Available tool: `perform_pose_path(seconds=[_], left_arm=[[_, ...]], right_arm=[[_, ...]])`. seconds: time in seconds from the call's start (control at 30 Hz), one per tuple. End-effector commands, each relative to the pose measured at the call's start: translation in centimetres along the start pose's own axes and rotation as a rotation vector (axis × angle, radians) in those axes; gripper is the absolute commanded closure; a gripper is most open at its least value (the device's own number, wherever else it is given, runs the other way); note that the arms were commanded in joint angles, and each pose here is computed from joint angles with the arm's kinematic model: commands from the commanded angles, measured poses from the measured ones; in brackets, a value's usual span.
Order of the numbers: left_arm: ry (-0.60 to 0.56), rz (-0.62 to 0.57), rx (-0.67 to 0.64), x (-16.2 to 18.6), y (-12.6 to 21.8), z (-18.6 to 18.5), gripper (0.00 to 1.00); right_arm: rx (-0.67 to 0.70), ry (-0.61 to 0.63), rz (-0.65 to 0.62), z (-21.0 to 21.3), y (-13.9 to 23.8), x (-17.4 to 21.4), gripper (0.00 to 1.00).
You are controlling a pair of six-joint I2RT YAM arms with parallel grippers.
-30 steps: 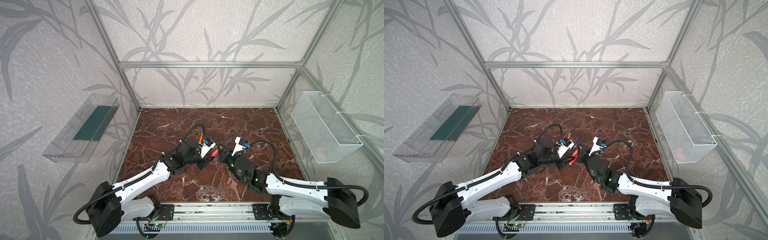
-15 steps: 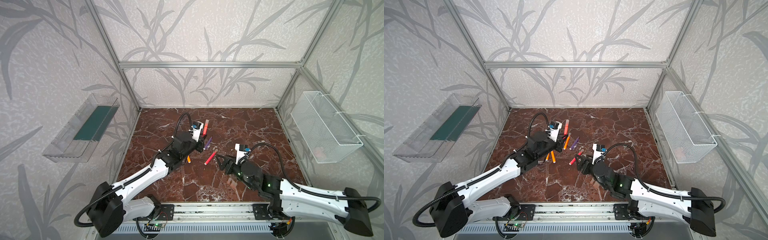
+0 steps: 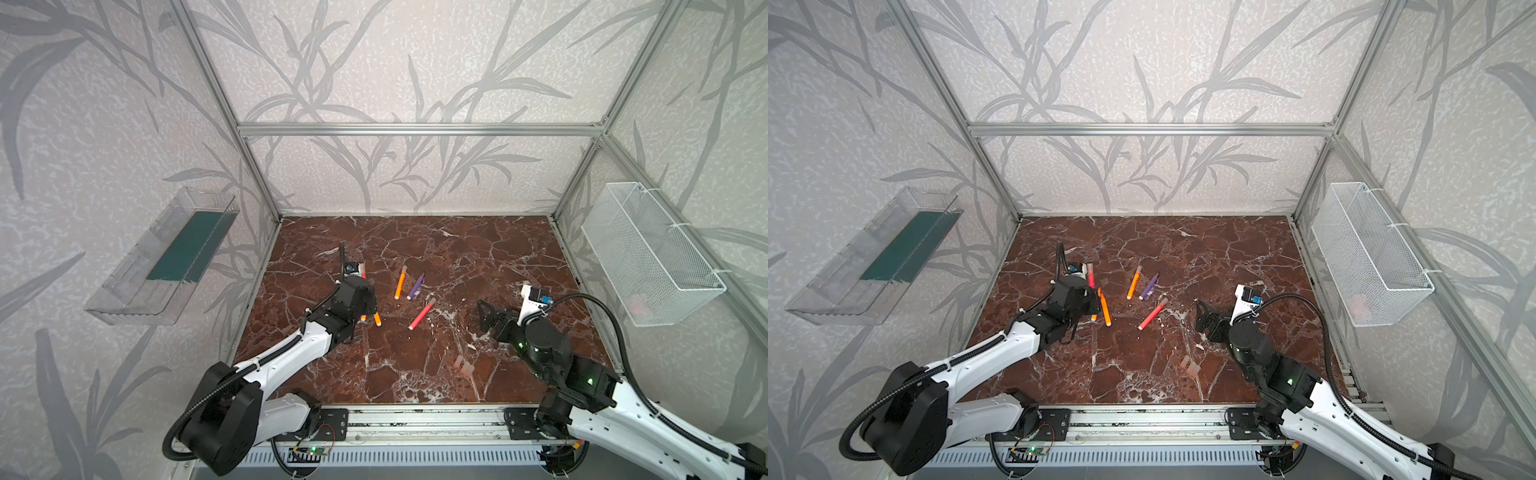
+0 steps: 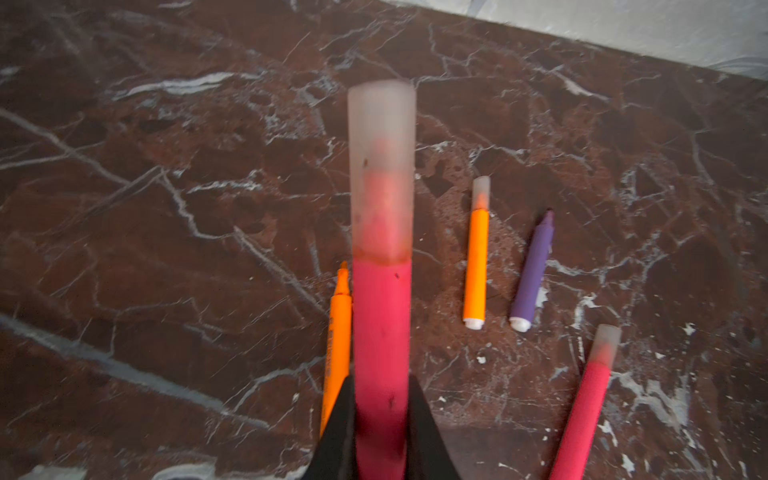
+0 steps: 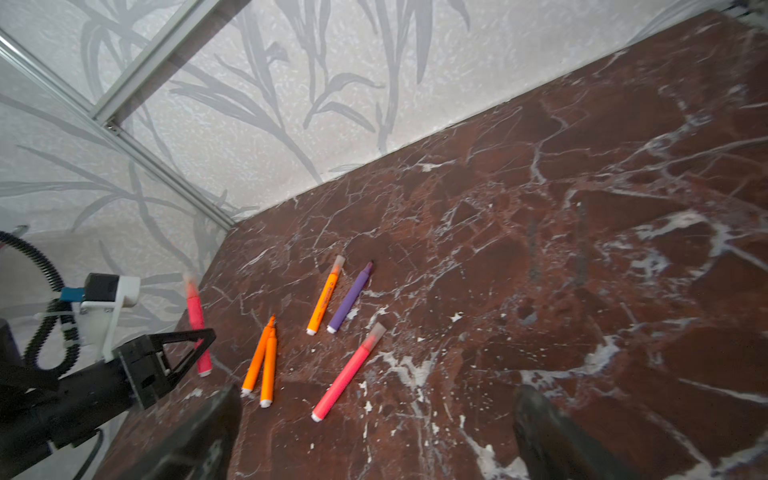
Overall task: Insert the pens into the pen caps
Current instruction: 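Open the right gripper and withdraw it while the left lowers the capped pink marker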
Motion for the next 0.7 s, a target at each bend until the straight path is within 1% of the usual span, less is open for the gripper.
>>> perform_pose_path(seconds=[0.0, 0.17, 0.23, 0.3, 0.37, 0.43, 0.5, 0.57, 0.67], left_arm=[[0.076, 0.033, -0.135, 0.9, -1.0, 2.5, 1.00], [0.125, 0.089, -0.202, 1.1, -2.6, 4.2, 1.00], [0.149, 0.108, -0.233, 0.9, -3.4, 4.9, 1.00], [0.182, 0.125, -0.276, 0.6, -4.3, 5.5, 1.00], [0.191, 0.143, -0.316, 0.3, -5.1, 5.9, 1.00], [0.199, 0.176, -0.320, 0.0, -5.8, 5.8, 1.00], [0.192, 0.207, -0.309, -0.4, -6.2, 5.3, 1.00], [0.187, 0.206, -0.298, -1.2, -6.6, 4.7, 1.00], [0.154, 0.207, -0.227, -3.1, -7.0, 2.9, 1.00]], right_arm=[[0.150, 0.100, 0.054, -2.2, -0.7, 1.3, 0.01], [0.328, 0.115, 0.093, -4.8, -2.4, 2.2, 0.01], [0.423, 0.122, 0.099, -6.2, -2.8, 2.3, 0.00], [0.501, 0.129, 0.101, -7.3, -3.0, 2.4, 0.00], [0.577, 0.134, 0.091, -8.3, -3.0, 2.4, 0.00], [0.657, 0.127, 0.082, -9.0, -2.5, 2.4, 0.00], [0.653, 0.135, 0.067, -9.0, -2.6, 2.2, 0.00], [0.664, 0.134, 0.034, -9.1, -2.8, 2.3, 0.00], [0.687, 0.124, 0.035, -9.5, -3.2, 2.6, 0.01]])
Point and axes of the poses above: each gripper's point midway between its finger pads, its own y axis back along the fingers, its own z axis along the line the jaws close on, x = y × z, the point moved 9 cm from there along y, back along the fingers, and after that the axes turned 14 degrees about y, right-handed, at the moved point
